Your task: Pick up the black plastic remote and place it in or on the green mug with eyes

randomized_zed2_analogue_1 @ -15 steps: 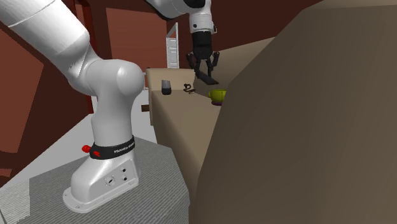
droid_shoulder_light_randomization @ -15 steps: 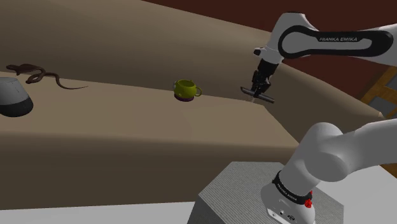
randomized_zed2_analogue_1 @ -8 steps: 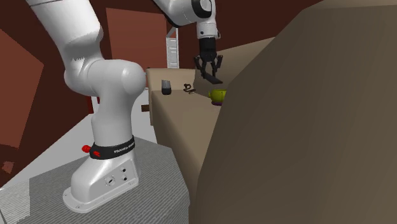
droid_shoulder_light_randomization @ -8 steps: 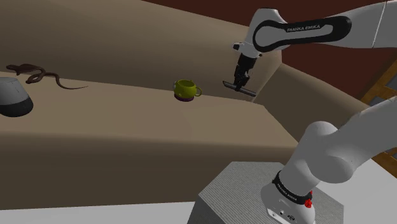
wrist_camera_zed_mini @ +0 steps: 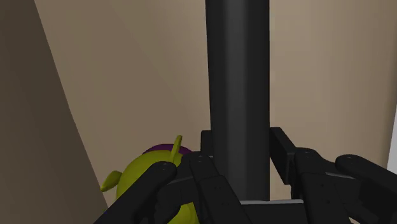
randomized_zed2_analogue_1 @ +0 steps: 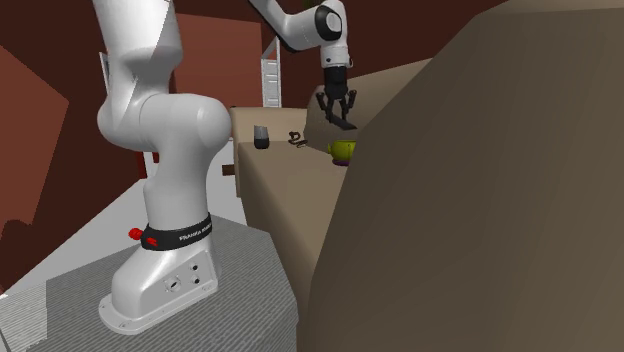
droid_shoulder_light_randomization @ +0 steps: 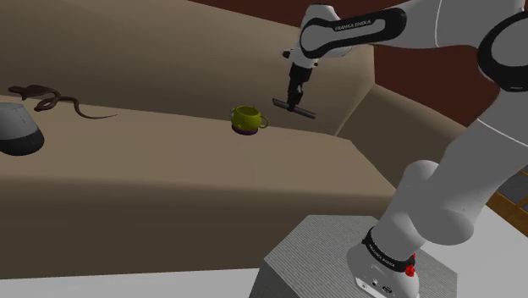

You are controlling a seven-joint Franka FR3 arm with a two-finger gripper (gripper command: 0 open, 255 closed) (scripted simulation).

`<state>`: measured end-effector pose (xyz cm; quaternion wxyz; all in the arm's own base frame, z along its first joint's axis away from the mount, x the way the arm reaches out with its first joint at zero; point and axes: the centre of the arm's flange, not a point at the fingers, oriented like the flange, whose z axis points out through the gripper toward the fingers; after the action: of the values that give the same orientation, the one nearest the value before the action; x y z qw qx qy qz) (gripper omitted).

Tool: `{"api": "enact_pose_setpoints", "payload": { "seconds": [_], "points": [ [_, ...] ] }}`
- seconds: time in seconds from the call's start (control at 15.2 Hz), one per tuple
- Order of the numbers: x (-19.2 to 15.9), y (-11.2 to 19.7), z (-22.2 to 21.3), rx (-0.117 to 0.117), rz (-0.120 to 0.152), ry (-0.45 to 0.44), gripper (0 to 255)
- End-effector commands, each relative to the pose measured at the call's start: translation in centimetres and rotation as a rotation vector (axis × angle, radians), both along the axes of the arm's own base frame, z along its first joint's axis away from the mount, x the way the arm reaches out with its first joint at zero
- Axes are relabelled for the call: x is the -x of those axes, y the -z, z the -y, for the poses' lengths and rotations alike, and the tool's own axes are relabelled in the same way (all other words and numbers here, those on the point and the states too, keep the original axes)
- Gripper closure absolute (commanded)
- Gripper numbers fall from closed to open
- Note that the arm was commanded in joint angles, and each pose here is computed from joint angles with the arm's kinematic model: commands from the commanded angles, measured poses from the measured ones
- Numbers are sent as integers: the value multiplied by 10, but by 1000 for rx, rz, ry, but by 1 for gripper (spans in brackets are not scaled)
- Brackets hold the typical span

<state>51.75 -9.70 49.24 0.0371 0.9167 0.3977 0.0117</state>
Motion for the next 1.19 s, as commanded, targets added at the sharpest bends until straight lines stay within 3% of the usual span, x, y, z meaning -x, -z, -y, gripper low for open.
{"api": "enact_pose_setpoints", "payload": {
  "seconds": [0.0, 0.79, 1.12],
  "points": [
    [-23, 1, -8, 0, 0, 0, 255],
    [-177, 5, -46, 0, 0, 0, 255],
    [-185, 26, -48, 0, 0, 0, 255]
  ]
}}
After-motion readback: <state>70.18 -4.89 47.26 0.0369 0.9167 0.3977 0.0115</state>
